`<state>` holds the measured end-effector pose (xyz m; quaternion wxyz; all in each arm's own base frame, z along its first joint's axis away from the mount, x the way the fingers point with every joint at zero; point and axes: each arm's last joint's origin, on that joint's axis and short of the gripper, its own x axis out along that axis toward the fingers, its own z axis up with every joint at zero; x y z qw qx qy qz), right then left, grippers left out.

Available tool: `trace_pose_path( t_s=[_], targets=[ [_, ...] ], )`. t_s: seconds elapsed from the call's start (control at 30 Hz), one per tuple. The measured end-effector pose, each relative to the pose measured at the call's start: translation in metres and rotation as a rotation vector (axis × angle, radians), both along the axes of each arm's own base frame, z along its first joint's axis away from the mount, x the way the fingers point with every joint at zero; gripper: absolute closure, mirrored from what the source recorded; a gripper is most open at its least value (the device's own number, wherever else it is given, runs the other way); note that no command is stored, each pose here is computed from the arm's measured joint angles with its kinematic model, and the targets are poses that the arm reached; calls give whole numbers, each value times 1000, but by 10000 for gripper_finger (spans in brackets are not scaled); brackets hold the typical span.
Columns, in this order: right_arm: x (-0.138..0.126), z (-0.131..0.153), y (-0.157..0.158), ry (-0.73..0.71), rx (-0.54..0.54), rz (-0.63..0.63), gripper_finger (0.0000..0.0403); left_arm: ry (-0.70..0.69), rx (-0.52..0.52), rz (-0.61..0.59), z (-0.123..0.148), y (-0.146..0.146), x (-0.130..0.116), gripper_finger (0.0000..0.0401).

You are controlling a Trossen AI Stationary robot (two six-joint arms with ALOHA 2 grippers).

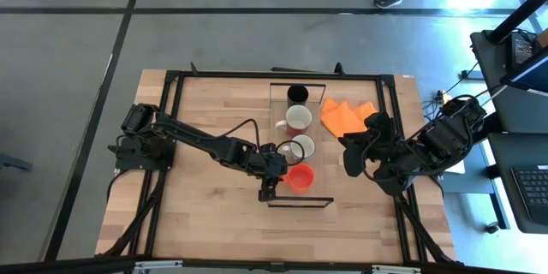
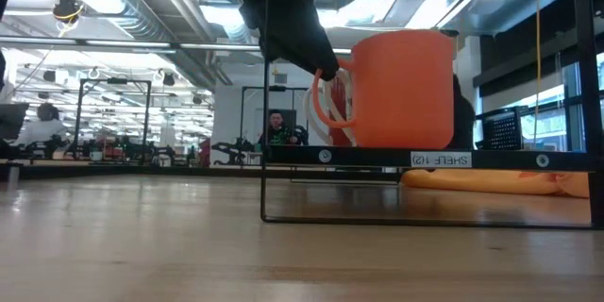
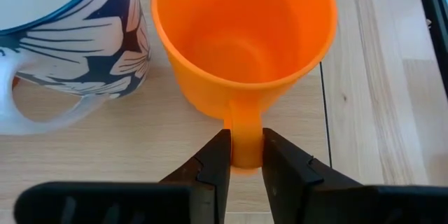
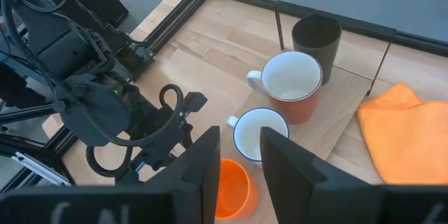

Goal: Stack small to large cups/mugs on shelf
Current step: Put the orange mug align with the white pattern cup on the shelf, then return to Home Position

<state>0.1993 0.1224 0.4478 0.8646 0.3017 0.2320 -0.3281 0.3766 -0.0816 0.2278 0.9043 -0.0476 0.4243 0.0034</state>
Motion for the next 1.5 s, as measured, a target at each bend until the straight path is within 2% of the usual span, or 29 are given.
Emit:
trace_pose_path(
  t_s=[0.37, 0.63, 0.8, 0.87, 0.97, 1.0, 1.07, 1.13, 1.23, 1.33, 1.5],
  targets=[
    [0, 0, 0, 1, -2, 2, 298, -11, 6, -3, 3, -3, -2, 327],
    [0, 0, 0, 3, -4, 4, 298, -71, -4, 2, 27, 0, -12, 326],
    [0, 0, 1, 20, 8, 25, 298, -75, -4, 1, 50, 4, -30, 326],
    [0, -1, 2, 39, 46, 47, 298, -71, -13, -12, 63, 5, -42, 326],
    [0, -3, 6, 114, 152, 113, 298, -147, -39, -31, 92, 5, -64, 326],
    [-1, -4, 7, 147, 196, 140, 298, -182, -58, -33, 103, 5, -72, 326],
    [-2, -5, 9, 190, 255, 176, 298, -256, -161, -9, 124, 5, -87, 326],
    [-2, -5, 9, 191, 254, 176, 298, -353, -245, 0, 147, 5, -104, 326],
    [1, -4, 10, 162, 244, 182, 298, -512, -292, -33, 177, 5, -129, 326],
    [6, 1, 16, 105, 208, 278, 298, -577, -315, -47, 192, 4, -148, 326],
    [24, 27, 38, -216, 19, 443, 298, -692, -362, -127, 204, -19, -162, 326]
  ],
)
